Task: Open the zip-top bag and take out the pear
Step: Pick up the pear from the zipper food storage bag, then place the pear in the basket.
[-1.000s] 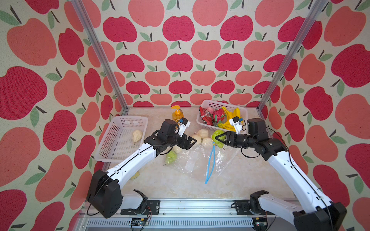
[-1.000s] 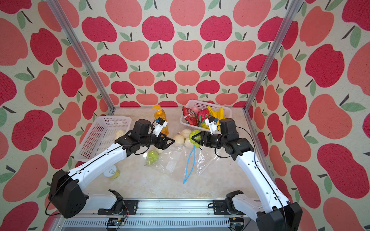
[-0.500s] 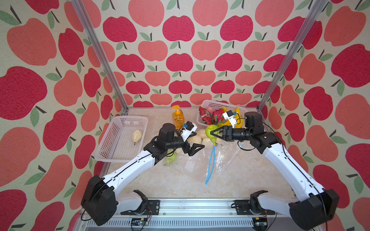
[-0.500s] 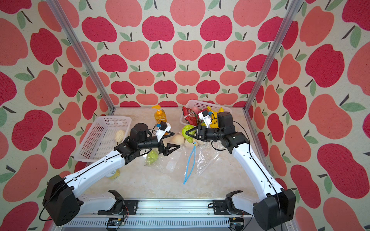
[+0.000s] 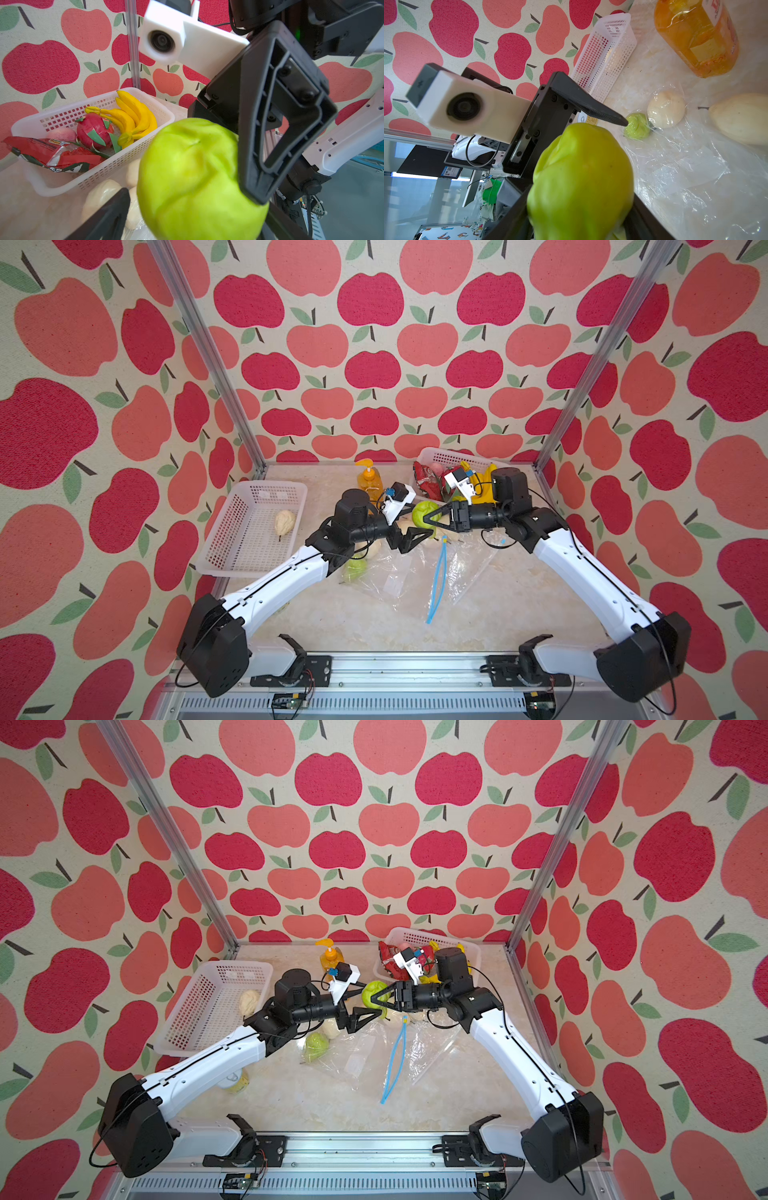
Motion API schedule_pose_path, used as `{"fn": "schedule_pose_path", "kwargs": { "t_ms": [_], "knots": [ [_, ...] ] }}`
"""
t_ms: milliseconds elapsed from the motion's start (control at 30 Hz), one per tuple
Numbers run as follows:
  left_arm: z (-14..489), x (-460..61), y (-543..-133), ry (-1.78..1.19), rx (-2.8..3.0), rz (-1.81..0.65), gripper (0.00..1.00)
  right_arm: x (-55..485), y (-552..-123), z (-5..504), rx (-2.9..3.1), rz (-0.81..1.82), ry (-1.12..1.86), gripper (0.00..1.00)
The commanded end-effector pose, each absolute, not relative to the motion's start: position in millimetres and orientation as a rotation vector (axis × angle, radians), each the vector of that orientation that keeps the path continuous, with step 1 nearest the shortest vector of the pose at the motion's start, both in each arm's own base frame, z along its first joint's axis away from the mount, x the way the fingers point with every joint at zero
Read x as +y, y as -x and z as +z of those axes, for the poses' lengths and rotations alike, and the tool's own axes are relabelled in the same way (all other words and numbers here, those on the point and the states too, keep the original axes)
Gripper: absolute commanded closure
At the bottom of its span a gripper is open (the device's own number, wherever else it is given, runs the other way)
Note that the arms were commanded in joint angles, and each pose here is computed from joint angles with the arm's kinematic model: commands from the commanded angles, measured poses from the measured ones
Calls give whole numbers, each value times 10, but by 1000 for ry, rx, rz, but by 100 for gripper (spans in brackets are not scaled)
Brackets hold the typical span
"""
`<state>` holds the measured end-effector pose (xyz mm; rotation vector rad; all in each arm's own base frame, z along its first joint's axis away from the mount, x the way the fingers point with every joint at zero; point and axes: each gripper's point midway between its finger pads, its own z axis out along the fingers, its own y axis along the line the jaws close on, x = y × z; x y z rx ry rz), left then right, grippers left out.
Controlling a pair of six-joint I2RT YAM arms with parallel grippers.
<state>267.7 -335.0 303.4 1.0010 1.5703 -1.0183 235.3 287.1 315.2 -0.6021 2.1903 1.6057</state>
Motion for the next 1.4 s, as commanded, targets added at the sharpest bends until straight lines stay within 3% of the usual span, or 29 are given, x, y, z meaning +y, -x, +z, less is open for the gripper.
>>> {"fn": "schedule_pose_path", "kwargs": {
  "t_ms": [0,100,267,433,633,1000,1367],
  "knots": [
    [3215,-3392,-2733,-980,1531,-1020,22,2931,-2330,3309,2128,1622,655,31],
    [3209,-3382,-2735,-974,1532,-1020,40,2938,-2346,3304,2131,1617,641,21],
    [3166,-3311,-2828,-922,1570,-1010,47,2898,-2475,3280,2182,1554,539,9],
    [3078,-3004,-3051,-802,1658,-988,47,2666,-2693,3274,2229,1398,370,6],
    [2804,-2025,-3574,-505,1859,-828,45,2321,-2807,3026,2326,1148,227,7],
    [2032,310,-4232,180,2191,-266,48,2384,-2577,2164,2574,893,361,10],
    [1357,1278,-4283,344,2375,70,49,2485,-2564,1912,2597,914,378,10]
  ]
}}
